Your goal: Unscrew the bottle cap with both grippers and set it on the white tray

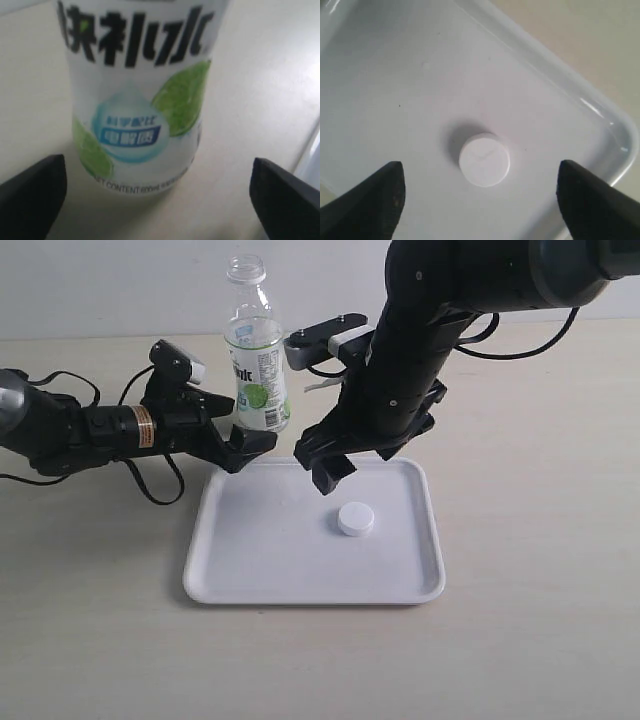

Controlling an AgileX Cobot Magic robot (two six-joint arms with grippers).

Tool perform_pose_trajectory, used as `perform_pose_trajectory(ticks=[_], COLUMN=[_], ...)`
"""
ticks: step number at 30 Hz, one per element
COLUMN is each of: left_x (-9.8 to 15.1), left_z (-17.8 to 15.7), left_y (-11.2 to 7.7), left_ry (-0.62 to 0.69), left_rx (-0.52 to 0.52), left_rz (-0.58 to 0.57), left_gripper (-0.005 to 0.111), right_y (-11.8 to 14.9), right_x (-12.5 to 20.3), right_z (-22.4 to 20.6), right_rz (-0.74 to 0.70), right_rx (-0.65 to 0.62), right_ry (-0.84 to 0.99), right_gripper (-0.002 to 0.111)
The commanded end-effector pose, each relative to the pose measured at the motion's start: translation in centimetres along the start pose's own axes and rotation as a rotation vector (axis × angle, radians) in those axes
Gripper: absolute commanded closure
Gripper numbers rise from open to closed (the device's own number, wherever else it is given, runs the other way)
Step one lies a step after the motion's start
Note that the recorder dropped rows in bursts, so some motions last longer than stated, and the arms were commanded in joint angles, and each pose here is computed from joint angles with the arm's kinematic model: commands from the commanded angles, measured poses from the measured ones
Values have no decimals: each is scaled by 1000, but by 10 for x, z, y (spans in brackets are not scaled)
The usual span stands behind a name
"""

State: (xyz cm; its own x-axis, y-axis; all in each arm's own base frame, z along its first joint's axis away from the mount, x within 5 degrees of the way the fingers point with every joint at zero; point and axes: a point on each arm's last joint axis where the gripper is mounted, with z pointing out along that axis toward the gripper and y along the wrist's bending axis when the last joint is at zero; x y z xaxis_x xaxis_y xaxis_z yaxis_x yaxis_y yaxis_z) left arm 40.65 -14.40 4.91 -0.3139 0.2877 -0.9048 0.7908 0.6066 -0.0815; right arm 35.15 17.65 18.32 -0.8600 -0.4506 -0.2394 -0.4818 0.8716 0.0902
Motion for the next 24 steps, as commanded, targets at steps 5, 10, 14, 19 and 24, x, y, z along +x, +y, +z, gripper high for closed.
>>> perform_pose_trajectory(ticks=[5, 10, 14, 19, 24], left_x=[-7, -30, -44, -38, -31], left_z=[-26, -57, -72, -91, -113], left_y=[-4, -14, -26, -37, -39], left_ry=[40, 1, -61, -172, -216], left_rx=[-44, -62, -44, -144, -325], left_rz=[-6, 18, 22, -3, -28], left_gripper=[22, 75, 107, 107, 107], right_y=[-1, -1, -2, -3, -2], right_x=[1, 1, -2, 13, 36], right_z=[-3, -3, -2, 4, -14], right_rz=[-36, -39, -40, -33, -26], right_rx=[16, 17, 24, 48, 63], right_ry=[-4, -6, -46, -172, -284], right_gripper=[30, 31, 54, 105, 108])
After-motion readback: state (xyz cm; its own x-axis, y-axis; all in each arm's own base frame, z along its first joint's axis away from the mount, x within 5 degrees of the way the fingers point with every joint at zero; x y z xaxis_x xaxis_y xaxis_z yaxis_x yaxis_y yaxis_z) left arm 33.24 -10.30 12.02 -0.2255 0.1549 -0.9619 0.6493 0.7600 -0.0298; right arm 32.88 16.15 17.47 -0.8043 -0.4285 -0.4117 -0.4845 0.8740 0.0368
